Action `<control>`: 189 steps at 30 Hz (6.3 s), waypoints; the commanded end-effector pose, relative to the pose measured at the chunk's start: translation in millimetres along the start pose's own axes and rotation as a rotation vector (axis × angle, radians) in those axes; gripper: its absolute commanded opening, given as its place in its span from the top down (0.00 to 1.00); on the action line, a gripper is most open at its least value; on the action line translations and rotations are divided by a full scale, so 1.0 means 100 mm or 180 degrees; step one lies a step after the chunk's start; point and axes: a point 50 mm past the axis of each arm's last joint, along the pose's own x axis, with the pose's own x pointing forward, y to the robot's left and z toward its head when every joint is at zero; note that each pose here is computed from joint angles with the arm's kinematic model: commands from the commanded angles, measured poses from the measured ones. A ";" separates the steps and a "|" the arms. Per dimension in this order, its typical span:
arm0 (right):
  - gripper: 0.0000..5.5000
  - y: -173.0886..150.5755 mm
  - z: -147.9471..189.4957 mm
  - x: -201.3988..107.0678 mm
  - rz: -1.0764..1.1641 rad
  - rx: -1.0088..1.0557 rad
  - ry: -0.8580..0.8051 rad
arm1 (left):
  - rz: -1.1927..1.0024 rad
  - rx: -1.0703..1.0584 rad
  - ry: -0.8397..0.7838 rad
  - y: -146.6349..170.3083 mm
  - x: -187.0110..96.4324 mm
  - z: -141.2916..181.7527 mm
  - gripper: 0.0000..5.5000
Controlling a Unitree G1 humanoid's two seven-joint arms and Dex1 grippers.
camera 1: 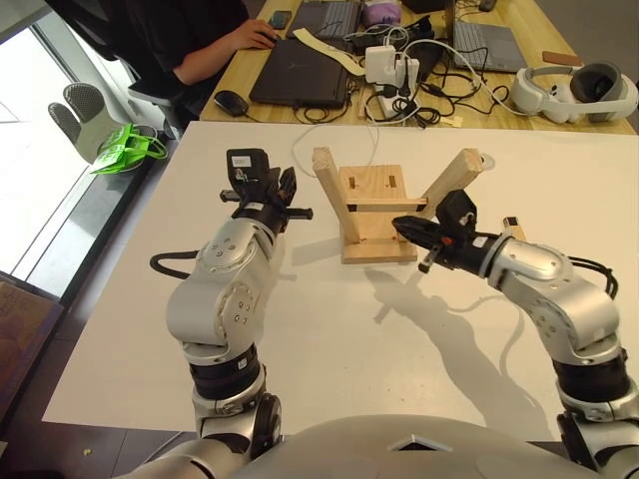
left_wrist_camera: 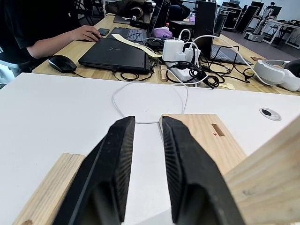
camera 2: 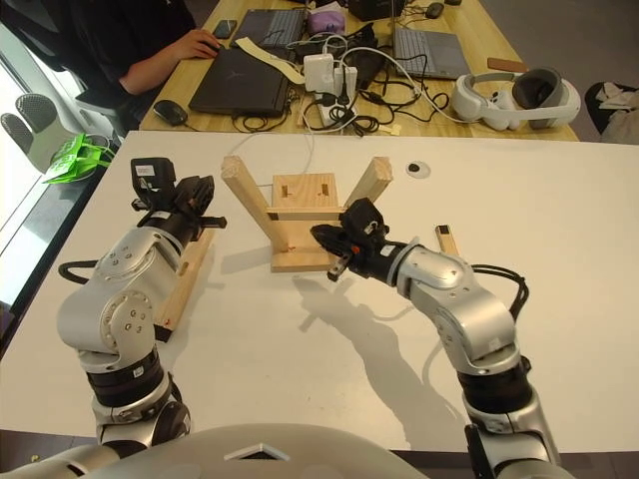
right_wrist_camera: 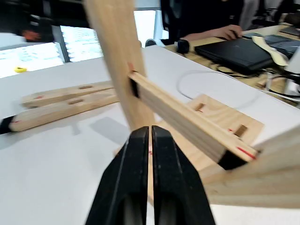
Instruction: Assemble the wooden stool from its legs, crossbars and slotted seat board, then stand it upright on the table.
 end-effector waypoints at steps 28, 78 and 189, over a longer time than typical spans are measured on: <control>0.98 -0.39 0.10 0.15 -0.1601 -0.1004 -0.0134 | 0.0109 0.0088 -0.0037 0.00 0.03 -0.02 0.80; 0.69 -0.76 -0.16 0.29 -0.1316 0.0710 0.0530 | 0.0276 0.0228 -0.0108 0.09 0.05 -0.03 0.81; 0.55 -0.51 -0.39 1.04 -0.1405 0.3624 0.0068 | 0.0239 0.0320 -0.0095 0.07 0.11 -0.07 0.81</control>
